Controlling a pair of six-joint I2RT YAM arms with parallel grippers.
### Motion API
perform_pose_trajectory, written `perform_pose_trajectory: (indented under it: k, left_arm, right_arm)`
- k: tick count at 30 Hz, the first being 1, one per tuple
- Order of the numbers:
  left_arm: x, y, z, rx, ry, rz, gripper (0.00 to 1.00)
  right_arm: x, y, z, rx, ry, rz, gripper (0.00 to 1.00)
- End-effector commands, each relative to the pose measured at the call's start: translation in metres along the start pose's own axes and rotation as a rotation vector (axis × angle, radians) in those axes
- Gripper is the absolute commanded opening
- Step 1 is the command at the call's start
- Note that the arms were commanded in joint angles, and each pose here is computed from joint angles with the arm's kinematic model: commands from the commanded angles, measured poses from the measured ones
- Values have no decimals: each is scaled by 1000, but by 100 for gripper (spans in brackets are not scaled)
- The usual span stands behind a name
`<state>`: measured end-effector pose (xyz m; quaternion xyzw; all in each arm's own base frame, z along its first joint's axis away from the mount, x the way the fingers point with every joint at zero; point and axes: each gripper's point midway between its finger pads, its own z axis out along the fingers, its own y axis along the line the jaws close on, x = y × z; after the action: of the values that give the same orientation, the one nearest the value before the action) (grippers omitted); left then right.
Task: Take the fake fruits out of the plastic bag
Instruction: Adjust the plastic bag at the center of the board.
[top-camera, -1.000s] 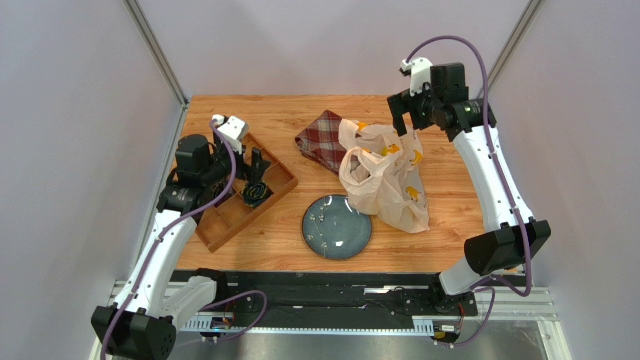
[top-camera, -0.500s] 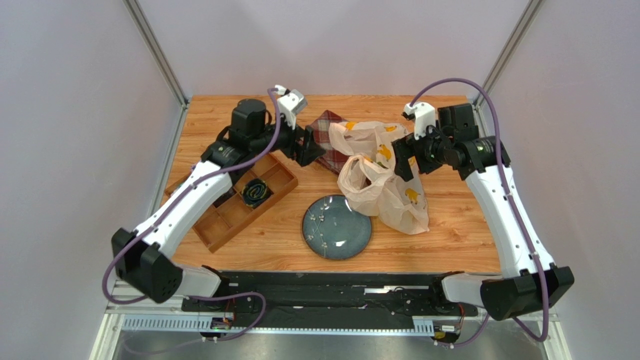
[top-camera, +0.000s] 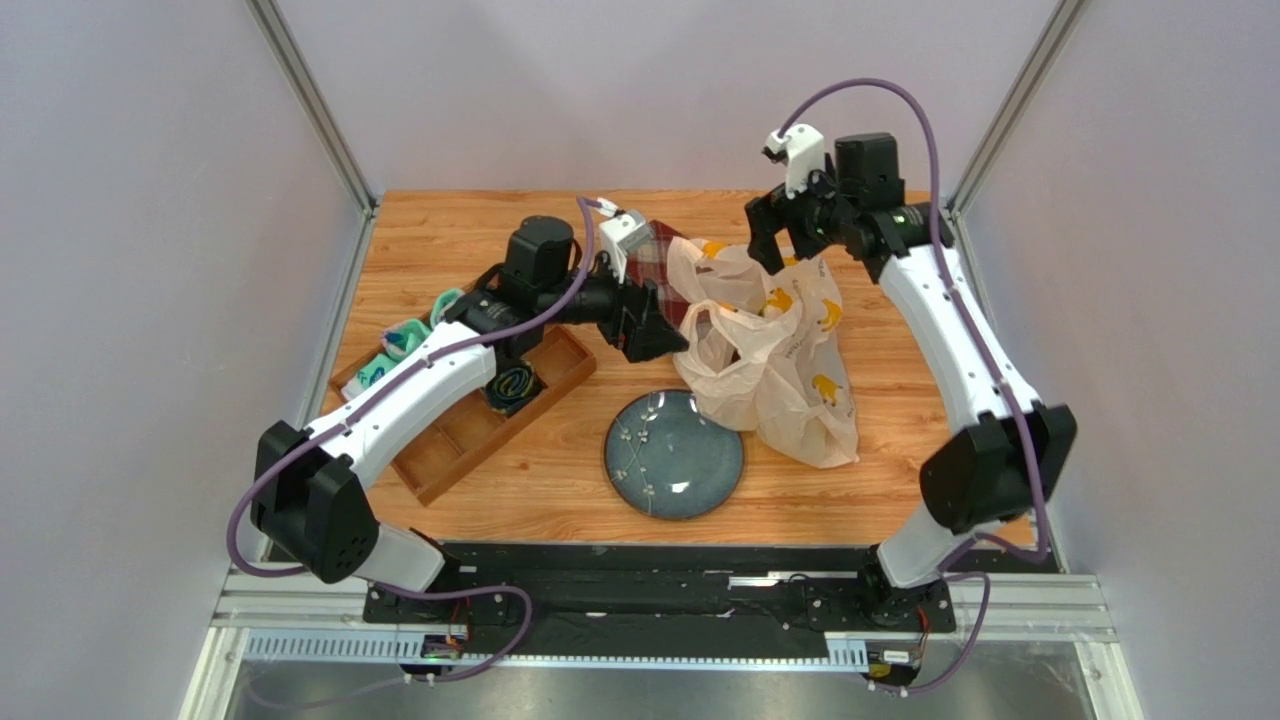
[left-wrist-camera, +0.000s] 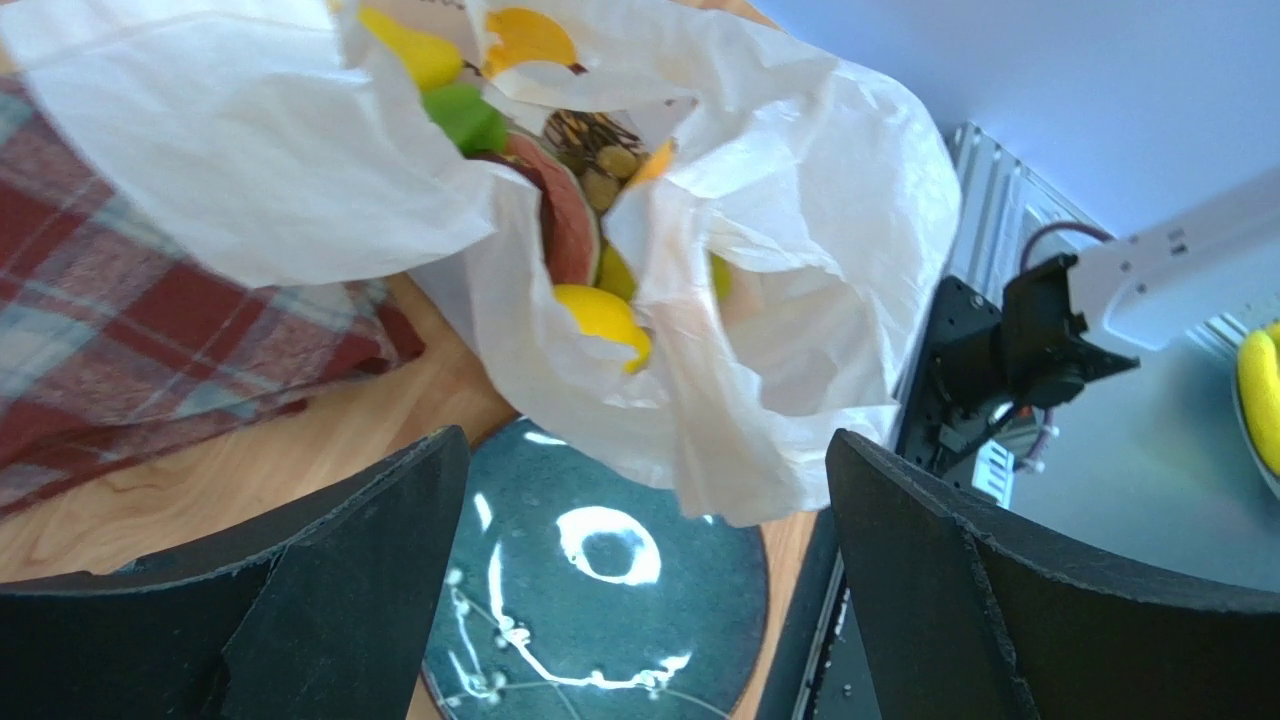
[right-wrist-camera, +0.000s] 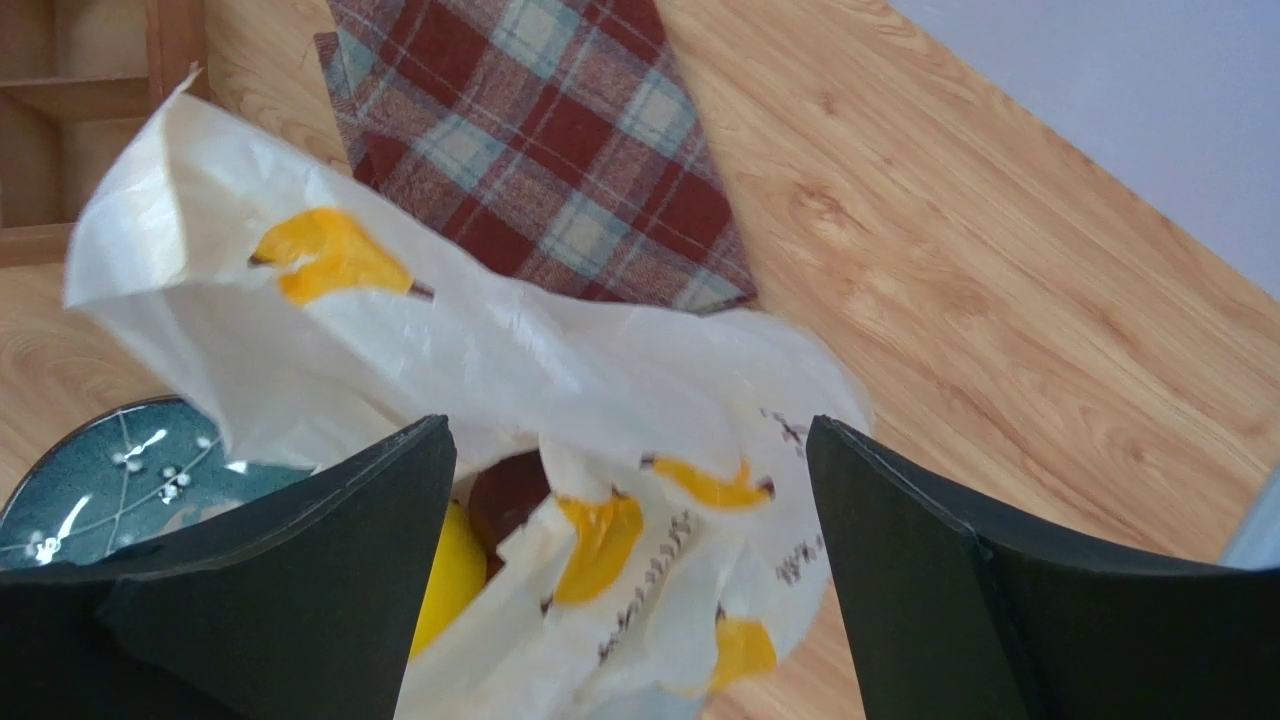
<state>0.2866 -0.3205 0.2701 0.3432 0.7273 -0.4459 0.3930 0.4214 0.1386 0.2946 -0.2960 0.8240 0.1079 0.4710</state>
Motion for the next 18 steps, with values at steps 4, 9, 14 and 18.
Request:
perform_pose_trajectory:
  k: [4,9,14,18]
  left_arm:
    - [-10,-42,8,109,-16,92,98]
    - [-5,-22,20,19,1,83,88]
    - [-13,-19,22,17,4,136,65]
    - [-12,-20,25,33,6,145,35]
  right_arm:
    - [-27,27,57,-202,-54,-85,93]
    - [-28,36,70,-259,-38,-84,93]
    - [-34,54,54,-374,-44,-116,93]
    - [-11,54,79,-299,28,-165,93]
